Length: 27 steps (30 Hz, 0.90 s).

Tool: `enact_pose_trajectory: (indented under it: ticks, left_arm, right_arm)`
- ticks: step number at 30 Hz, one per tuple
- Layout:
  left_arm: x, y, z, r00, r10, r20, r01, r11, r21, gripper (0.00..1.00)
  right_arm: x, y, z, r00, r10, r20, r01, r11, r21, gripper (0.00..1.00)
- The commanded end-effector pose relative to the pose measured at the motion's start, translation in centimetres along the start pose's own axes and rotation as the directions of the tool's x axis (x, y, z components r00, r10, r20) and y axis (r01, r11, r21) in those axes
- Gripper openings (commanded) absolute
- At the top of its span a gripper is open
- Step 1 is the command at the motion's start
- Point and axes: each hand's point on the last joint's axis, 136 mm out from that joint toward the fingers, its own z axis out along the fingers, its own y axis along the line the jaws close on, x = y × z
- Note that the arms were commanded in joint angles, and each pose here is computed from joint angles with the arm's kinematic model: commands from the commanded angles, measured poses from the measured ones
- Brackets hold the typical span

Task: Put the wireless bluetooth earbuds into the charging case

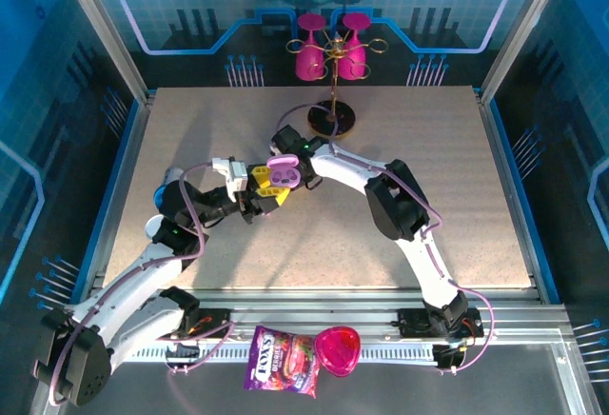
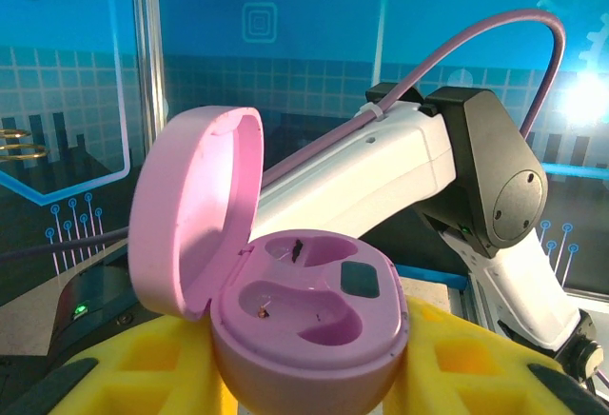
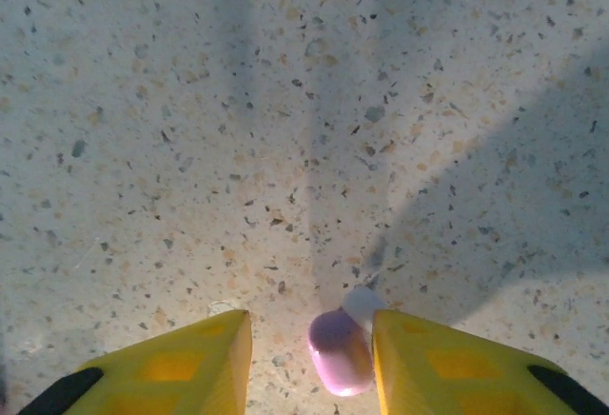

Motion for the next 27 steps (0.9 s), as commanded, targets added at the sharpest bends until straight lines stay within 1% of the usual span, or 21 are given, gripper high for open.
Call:
enact_pose_trajectory:
  ticks: [1,5,7,9,12,15,19,23,27]
  left_arm:
    - [-0.1,-0.4,-0.2,1.0,0.024,0.004,-0.024,1.0,0.016,0.25]
    - [-0.3,-0.5,-0.2,1.0,0.029,0.008,-0.029,0.999,0.019,0.25]
    - [-0.4,-0.5,-0.2,1.0,0.028,0.01,-0.029,0.999,0.023,0.25]
    - [-0.4,-0.6,-0.3,1.0,0.027,0.01,-0.028,0.999,0.021,0.25]
    - [-0.4,-0.6,-0.3,0.999,0.033,0.011,-0.033,0.999,0.02,0.25]
    - [-0.5,-0.6,-0.4,0.999,0.036,0.013,-0.036,0.999,0.018,0.25]
    - [-0.7,-0.6,-0.3,0.999,0.04,0.016,-0.04,0.999,0.018,0.25]
    - [-0.8,-0.7,-0.3,0.999,0.044,0.019,-0.045,0.999,0.02,0.25]
    - [-0.8,-0.7,-0.3,0.999,0.046,0.018,-0.046,0.999,0.024,0.25]
  right_arm:
    - [1.5,-0.5,0.8,0.996,-0.049,-0.071,0.053,0.997,0.054,0.35]
    - [1.5,-0.5,1.0,0.996,-0.056,-0.073,0.06,0.997,0.056,0.34]
    - [1.5,-0.6,1.2,0.996,-0.058,-0.073,0.063,0.996,0.059,0.28]
    - [1.6,-0.6,1.3,0.995,-0.059,-0.077,0.064,0.996,0.059,0.27]
    - [1.4,-0.7,1.0,0.996,-0.054,-0.07,0.058,0.996,0.065,0.19]
    - [1.3,-0.8,0.2,0.997,-0.05,-0.056,0.054,0.996,0.069,0.18]
    - [1.0,-0.8,-2.4,0.999,-0.044,-0.008,0.044,0.997,0.066,0.19]
    - [2.7,-1.0,-4.5,1.0,-0.009,0.025,0.008,0.999,0.038,0.19]
    - [6.7,-2.1,-6.3,0.998,0.057,0.031,-0.058,0.998,0.019,0.19]
